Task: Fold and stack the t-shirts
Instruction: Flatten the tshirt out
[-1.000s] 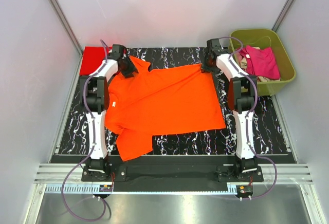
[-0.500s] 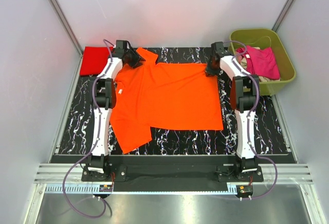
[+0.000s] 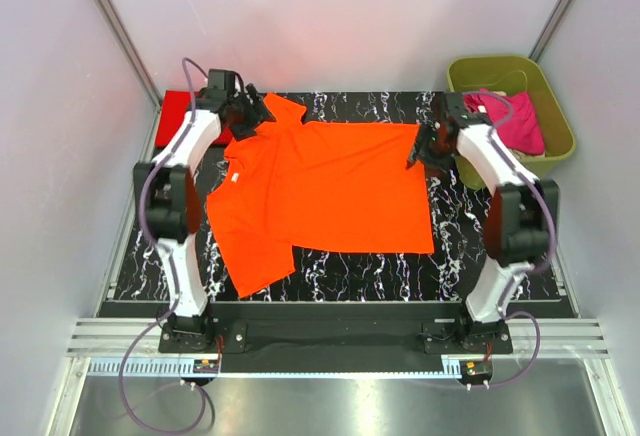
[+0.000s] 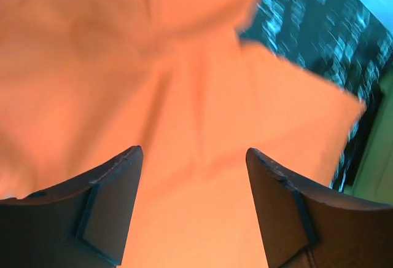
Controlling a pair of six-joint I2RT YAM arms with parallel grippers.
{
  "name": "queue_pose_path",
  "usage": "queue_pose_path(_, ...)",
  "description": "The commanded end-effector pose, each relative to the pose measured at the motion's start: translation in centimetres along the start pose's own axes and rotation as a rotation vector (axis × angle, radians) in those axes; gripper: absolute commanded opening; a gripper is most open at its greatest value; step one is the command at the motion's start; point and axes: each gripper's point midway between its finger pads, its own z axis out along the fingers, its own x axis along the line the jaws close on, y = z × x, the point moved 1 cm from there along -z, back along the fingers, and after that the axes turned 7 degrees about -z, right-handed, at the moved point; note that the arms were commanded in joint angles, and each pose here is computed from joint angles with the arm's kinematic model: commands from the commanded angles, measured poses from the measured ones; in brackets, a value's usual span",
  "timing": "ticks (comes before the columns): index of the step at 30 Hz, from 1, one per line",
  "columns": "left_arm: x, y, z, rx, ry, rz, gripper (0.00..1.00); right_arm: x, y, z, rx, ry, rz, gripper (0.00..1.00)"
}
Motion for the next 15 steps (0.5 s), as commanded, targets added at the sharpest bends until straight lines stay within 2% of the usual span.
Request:
queue_pose_path(1,-0.3,-2.1,-10.0,-0.093,0.068,0.166,0.73,0.2,-3.7,-4.2,0.031,0.066,-0.030,0.65)
queue_pose_path(3,2.4,-4.9,-12.5,-0.084,0.153,0.163,0.72,0.5,-6.4,-5.3,0.078,0.118,-0.021,0.66)
queue_pose_path(4,5.8,-7.8,-14.9,-0.072,0.254,0.130,0.69,0.5,-7.2,-5.6,0.090,0.131,-0.011,0.65)
queue_pose_path(5,7.5,-9.6,-15.9,-0.051,0.293,0.113,0.69,0.8,-8.0,-6.0,0.107,0.152,0.008,0.65)
queue_pose_path(6,9.0,-11.3,-16.9,-0.022,0.326,0.090,0.68,0.7,-9.2,-6.5,0.115,0.163,0.018,0.65)
queue_pose_path(7,12.3,-14.7,-18.5,0.044,0.401,0.068,0.67,0.7,-9.8,-6.8,0.123,0.174,0.026,0.65)
queue_pose_path(9,14.4,-17.8,-20.4,0.073,0.446,0.025,0.66,1.0,-11.1,-7.5,0.134,0.206,0.030,0.65)
queue_pose_path(10,16.9,-20.7,-21.1,0.140,0.516,0.019,0.66,1.1,-11.5,-7.7,0.135,0.213,0.028,0.65)
queue_pose_path(12,17.6,-22.5,-22.1,0.125,0.490,-0.043,0.66,1.2,-12.6,-8.2,0.145,0.236,0.030,0.66)
queue_pose_path(15,20.4,-26.1,-22.6,0.170,0.527,-0.136,0.67,1.2,-14.0,-8.6,0.164,0.255,0.046,0.67)
